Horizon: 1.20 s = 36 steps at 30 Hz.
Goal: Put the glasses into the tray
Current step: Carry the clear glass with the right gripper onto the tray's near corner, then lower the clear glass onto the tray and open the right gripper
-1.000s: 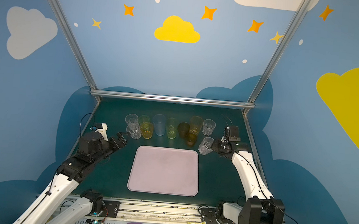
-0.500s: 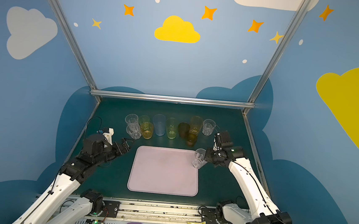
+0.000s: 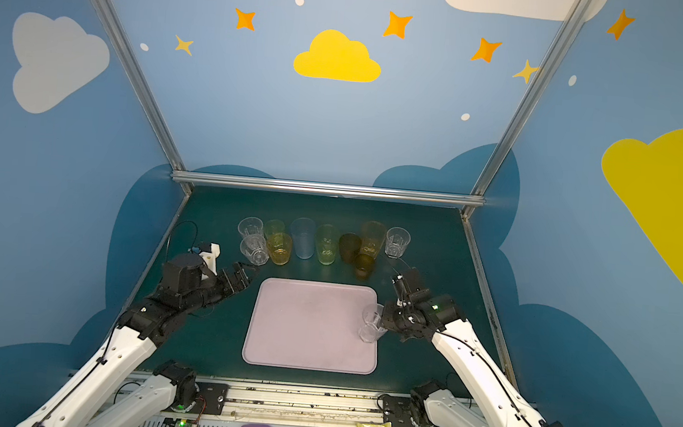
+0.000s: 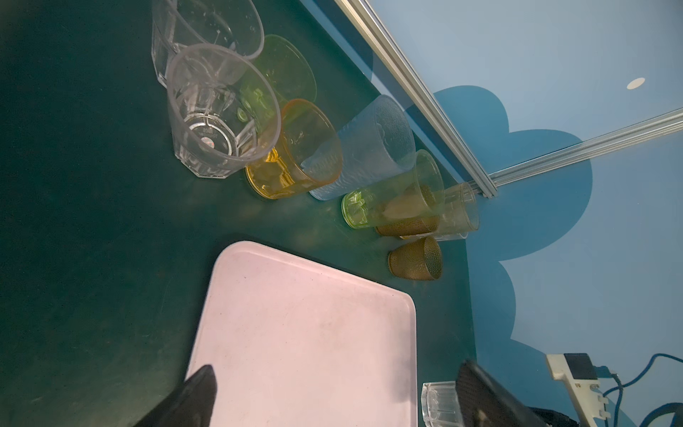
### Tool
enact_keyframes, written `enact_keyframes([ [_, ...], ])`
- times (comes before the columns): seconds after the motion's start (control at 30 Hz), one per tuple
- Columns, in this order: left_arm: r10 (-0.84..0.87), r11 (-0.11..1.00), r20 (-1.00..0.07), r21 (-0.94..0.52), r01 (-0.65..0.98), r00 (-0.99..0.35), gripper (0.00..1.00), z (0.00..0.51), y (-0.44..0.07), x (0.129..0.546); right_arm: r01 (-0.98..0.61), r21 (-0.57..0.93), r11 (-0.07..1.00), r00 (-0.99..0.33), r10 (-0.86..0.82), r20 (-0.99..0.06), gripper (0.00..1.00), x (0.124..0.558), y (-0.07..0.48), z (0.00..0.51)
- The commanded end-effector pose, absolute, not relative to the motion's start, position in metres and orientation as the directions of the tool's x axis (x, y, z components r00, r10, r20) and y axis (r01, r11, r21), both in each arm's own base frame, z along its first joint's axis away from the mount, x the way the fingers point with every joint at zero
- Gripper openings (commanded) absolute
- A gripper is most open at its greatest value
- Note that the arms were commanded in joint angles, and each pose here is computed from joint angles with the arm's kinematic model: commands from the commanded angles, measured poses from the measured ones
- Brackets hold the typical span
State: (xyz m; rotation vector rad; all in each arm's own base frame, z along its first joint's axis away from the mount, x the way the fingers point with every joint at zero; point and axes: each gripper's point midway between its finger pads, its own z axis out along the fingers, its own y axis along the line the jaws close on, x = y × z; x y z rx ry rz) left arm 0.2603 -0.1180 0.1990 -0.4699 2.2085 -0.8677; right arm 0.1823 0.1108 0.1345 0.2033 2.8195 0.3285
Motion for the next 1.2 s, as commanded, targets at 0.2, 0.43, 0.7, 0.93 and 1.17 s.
enact_keyframes([
  [0.2,-0.545,0.706,-0.483,-0.705,-0.065,-0.685,1.00,0.197,-0.120,0.262,0.122,0.257,0.959,-0.950,0.188,-0.250,0.00,0.158,0.117,0.124],
  [0.43,-0.550,0.704,-0.479,-0.706,-0.072,-0.684,1.00,0.195,-0.120,0.264,0.136,0.256,0.957,-0.951,0.199,-0.239,0.00,0.147,0.120,0.115],
  [0.7,-0.551,0.704,-0.472,-0.706,-0.080,-0.688,1.00,0.192,-0.120,0.263,0.136,0.230,0.964,-0.951,0.192,-0.241,0.00,0.145,0.122,0.104],
  [0.93,-0.554,0.707,-0.471,-0.702,-0.088,-0.687,1.00,0.188,-0.119,0.263,0.146,0.239,0.960,-0.953,0.201,-0.228,0.00,0.144,0.125,0.094],
  [1.17,-0.549,0.715,-0.475,-0.693,-0.092,-0.688,1.00,0.185,-0.117,0.261,0.130,0.242,0.962,-0.955,0.188,-0.231,0.08,0.147,0.129,0.094],
])
